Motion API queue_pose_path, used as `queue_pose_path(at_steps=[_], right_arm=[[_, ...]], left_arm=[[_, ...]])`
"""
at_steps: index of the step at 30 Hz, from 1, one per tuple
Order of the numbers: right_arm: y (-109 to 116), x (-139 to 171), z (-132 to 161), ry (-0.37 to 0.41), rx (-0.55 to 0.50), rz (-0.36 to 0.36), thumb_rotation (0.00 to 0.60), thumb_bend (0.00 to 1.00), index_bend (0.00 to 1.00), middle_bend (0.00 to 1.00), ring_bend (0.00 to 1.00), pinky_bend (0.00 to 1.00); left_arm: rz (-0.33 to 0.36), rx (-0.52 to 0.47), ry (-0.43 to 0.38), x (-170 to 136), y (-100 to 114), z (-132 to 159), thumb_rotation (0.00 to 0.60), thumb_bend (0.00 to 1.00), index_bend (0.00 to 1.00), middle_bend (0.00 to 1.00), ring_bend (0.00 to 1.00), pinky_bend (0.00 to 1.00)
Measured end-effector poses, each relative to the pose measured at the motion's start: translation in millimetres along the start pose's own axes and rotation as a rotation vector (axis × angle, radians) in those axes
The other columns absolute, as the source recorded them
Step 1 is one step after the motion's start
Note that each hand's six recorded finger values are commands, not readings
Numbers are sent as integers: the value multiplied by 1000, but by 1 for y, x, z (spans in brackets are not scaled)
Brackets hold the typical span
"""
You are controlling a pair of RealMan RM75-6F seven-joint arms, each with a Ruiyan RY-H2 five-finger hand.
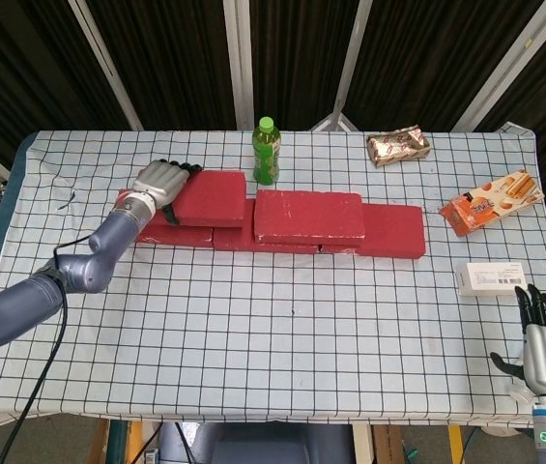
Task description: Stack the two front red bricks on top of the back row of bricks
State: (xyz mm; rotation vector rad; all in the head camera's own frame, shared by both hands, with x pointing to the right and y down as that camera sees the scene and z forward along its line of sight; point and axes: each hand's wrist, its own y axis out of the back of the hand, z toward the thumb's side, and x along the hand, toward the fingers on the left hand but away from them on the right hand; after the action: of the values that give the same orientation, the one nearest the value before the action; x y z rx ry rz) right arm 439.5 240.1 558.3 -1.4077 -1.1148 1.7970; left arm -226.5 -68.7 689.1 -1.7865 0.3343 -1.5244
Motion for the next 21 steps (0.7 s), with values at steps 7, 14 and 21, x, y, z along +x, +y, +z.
queue_pose_path(at_steps=[7,14,21], right_arm=[[0,-1,-2,-4,2,4,600,192,0,0,0,0],[1,0,-2,5,-7,0,600,193,0,0,0,0],[1,0,-2,7,-11,2,600,193,0,0,0,0]], left_arm=[[-32,18,-35,6,-6,17,600,79,312,250,181,276],[-46,42,-41,6,-7,21,600,79,313,246,181,276],[-48,51,-21,5,-8,21,600,79,313,244,181,276]])
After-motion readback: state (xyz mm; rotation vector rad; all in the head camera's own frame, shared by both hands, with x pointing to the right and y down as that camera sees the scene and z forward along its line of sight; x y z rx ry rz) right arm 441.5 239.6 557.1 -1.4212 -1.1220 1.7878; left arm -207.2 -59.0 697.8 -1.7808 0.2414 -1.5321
